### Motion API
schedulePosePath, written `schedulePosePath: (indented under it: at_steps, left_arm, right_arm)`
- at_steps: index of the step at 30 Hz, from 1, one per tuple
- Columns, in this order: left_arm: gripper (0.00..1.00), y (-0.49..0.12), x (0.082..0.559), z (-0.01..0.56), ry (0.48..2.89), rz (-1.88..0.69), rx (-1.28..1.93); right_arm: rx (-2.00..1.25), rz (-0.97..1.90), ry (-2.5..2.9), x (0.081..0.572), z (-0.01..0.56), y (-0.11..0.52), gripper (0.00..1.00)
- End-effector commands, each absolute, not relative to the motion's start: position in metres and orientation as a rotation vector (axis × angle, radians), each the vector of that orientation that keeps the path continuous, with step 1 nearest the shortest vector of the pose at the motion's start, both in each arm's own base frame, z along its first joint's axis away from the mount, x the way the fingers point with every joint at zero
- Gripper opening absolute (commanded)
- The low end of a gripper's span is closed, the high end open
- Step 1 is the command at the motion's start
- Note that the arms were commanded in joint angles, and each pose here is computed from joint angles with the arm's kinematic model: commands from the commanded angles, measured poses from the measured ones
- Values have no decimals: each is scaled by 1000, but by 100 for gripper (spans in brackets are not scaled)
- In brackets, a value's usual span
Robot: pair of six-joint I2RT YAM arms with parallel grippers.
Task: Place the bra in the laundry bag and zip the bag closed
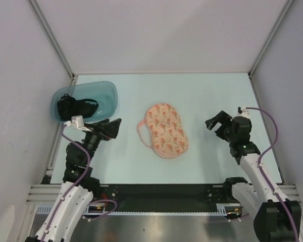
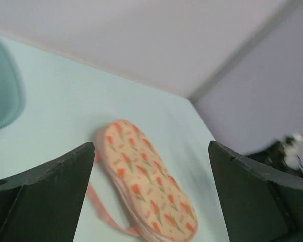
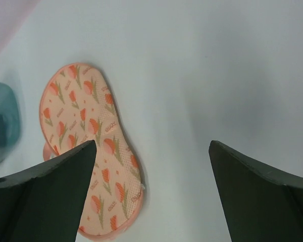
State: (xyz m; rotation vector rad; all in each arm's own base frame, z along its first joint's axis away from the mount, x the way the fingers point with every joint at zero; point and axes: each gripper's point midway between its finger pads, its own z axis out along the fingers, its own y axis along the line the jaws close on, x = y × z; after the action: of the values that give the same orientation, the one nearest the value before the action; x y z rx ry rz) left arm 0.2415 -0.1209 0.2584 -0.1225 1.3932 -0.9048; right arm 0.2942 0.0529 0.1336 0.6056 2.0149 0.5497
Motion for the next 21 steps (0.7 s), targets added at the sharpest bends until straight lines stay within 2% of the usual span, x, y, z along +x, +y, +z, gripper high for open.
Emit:
schedulePosePath:
  at_steps: [1,5,6,11,13,14,15,21]
  left_arm:
    - [99,-40,256,247,1552,-515,-611]
    - [99,-25,245,247,1613,-422,-681]
    - [100,-35,242,257,1644,-441,-572]
    - [100,-63,221,266,1729,-525,-333]
    - [99,-70,214,269,1721,-564,-290]
    - [99,-70,212,267,1732,-566,-290]
    - [99,-70,210,267,1735,-568,-293]
    - [100,-81,200,256,1814,-621,-252]
  right_arm:
    - [384,448,2039,304,157,90,100]
    - [180,427,2053,313,173,148,100]
    - [124,453,2033,316,186,167,100]
    - [-239,509,2104,299,164,268,99]
    - [-355,515,2109,292,164,296,96]
    - [-439,510,2160,281,142,313,94]
    - [-504,527,2166,275,138,326,87]
    - [-691,529,2259,246,90,374,71]
